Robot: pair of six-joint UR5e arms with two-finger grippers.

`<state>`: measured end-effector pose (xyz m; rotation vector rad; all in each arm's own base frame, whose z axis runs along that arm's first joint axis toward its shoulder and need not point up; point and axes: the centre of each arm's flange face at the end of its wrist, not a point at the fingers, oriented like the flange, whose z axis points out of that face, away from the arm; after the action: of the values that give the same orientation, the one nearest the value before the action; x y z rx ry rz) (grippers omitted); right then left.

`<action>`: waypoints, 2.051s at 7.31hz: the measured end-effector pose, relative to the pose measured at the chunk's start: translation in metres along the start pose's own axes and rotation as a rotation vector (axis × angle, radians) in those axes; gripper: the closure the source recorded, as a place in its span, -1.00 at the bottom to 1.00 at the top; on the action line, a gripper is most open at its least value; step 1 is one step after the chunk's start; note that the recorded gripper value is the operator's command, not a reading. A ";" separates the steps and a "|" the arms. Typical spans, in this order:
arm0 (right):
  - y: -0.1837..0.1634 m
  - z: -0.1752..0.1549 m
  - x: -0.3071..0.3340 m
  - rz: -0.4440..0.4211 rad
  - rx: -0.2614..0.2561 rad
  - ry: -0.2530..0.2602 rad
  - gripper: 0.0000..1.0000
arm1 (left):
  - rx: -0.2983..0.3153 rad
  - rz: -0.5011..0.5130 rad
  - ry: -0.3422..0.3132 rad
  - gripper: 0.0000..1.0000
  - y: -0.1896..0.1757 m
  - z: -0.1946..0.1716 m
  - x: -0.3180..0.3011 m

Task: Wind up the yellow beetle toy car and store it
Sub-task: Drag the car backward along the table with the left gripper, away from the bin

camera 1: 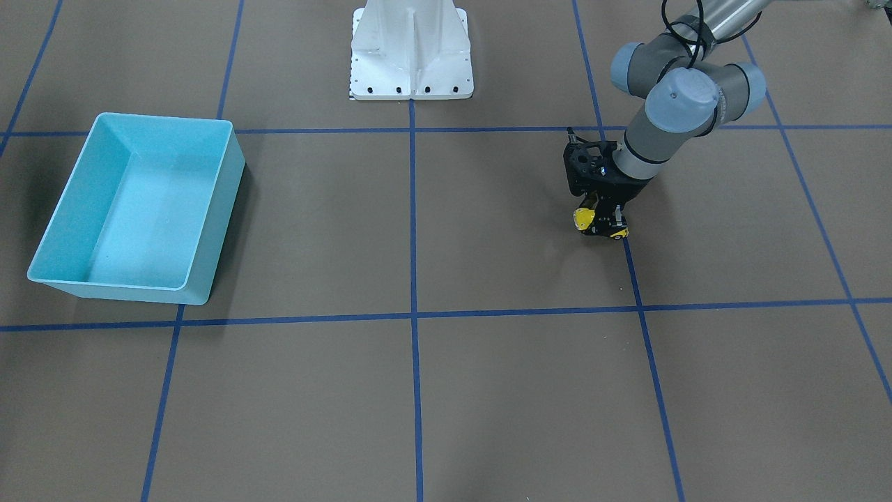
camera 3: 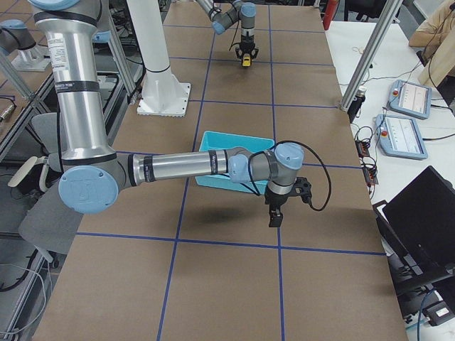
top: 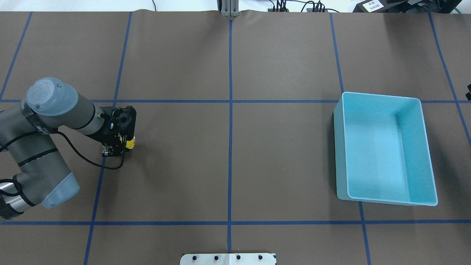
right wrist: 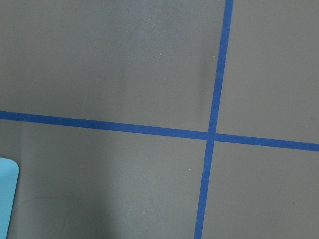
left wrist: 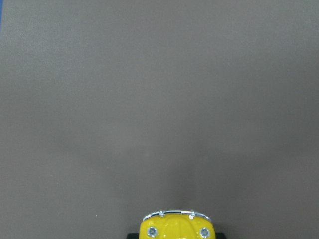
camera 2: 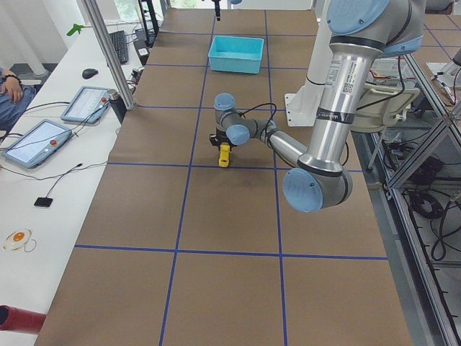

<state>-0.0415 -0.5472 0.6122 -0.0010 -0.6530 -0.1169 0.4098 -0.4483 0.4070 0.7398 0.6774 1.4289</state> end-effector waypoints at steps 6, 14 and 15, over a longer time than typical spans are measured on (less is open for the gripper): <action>-0.001 0.006 -0.003 -0.004 -0.011 0.001 -1.00 | 0.028 0.001 0.020 1.00 0.032 0.004 0.004; -0.002 0.009 -0.009 -0.014 -0.017 0.001 -1.00 | 0.050 0.025 0.051 1.00 0.093 0.003 0.020; -0.002 0.010 -0.009 -0.015 -0.018 0.001 -1.00 | 0.057 0.029 0.053 1.00 0.101 0.003 0.024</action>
<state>-0.0548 -0.5478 0.6144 -0.0135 -0.6507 -0.1369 0.3512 -0.4242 0.4890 0.7608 0.7538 1.4646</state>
